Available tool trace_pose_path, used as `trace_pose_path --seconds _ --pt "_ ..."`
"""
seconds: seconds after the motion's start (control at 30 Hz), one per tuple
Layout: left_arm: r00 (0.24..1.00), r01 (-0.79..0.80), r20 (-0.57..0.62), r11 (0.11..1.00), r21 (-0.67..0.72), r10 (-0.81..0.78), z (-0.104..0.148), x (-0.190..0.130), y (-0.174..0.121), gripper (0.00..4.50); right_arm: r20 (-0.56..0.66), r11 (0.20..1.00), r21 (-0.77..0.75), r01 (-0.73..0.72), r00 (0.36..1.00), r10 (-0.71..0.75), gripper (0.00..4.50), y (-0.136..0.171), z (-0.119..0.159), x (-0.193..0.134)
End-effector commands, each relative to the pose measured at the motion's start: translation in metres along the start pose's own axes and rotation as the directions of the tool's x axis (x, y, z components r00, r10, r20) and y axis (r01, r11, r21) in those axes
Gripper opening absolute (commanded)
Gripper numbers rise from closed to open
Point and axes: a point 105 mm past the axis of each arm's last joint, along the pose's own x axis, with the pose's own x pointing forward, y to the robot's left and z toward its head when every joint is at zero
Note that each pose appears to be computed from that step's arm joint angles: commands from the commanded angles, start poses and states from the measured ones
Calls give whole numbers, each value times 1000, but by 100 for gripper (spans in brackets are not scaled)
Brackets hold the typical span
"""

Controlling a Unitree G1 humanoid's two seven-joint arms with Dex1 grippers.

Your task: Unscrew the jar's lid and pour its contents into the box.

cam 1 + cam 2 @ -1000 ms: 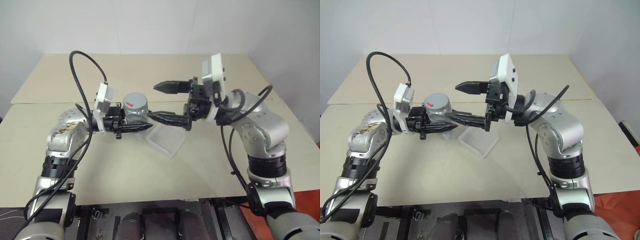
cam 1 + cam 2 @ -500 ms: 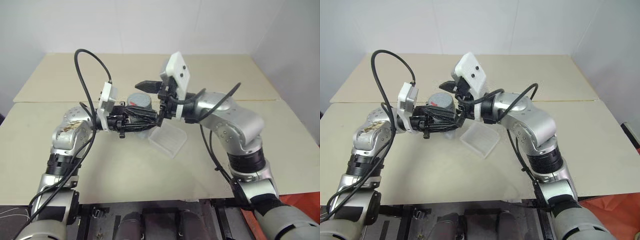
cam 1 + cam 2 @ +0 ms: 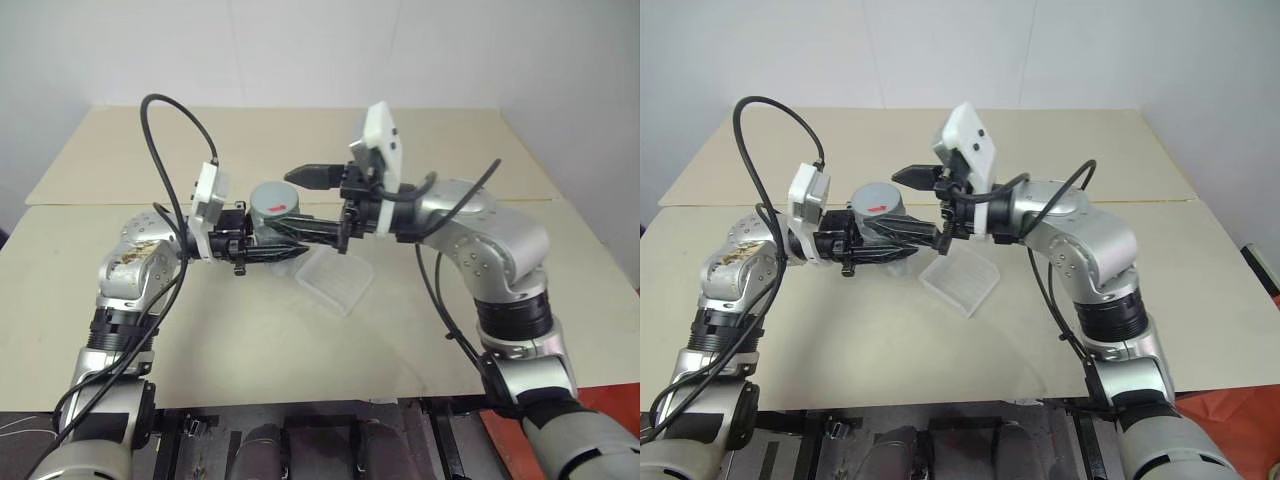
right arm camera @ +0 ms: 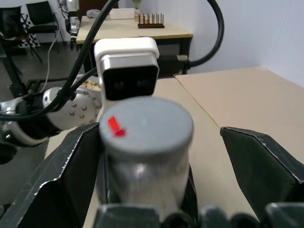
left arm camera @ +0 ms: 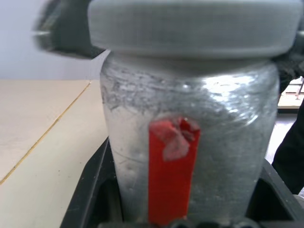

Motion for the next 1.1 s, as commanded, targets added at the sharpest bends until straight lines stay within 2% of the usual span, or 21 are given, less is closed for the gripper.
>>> trace_pose_path --seconds 0.03,0.3,0.5,0.67,0.83,1.1 --pt "997 74 24 995 66 -76 15 -3 -14 201 28 988 -41 146 989 -145 447 -27 10 -29" --pt "998 59 21 996 71 -61 16 -7 -11 201 1 986 -59 155 988 -155 447 -31 8 -42" --pt "999 34 32 998 54 -36 12 -1 -2 201 26 996 -89 23 999 -20 447 1 19 -34" --pt "998 49 23 998 46 -50 8 7 1 201 44 995 -98 -21 999 25 447 19 21 -14" --pt "996 77 32 996 53 -78 10 12 1 201 18 992 -119 34 999 -32 447 10 16 8" --pt "995 92 37 994 62 -94 12 14 0 201 31 995 -90 44 999 -42 447 2 20 22"
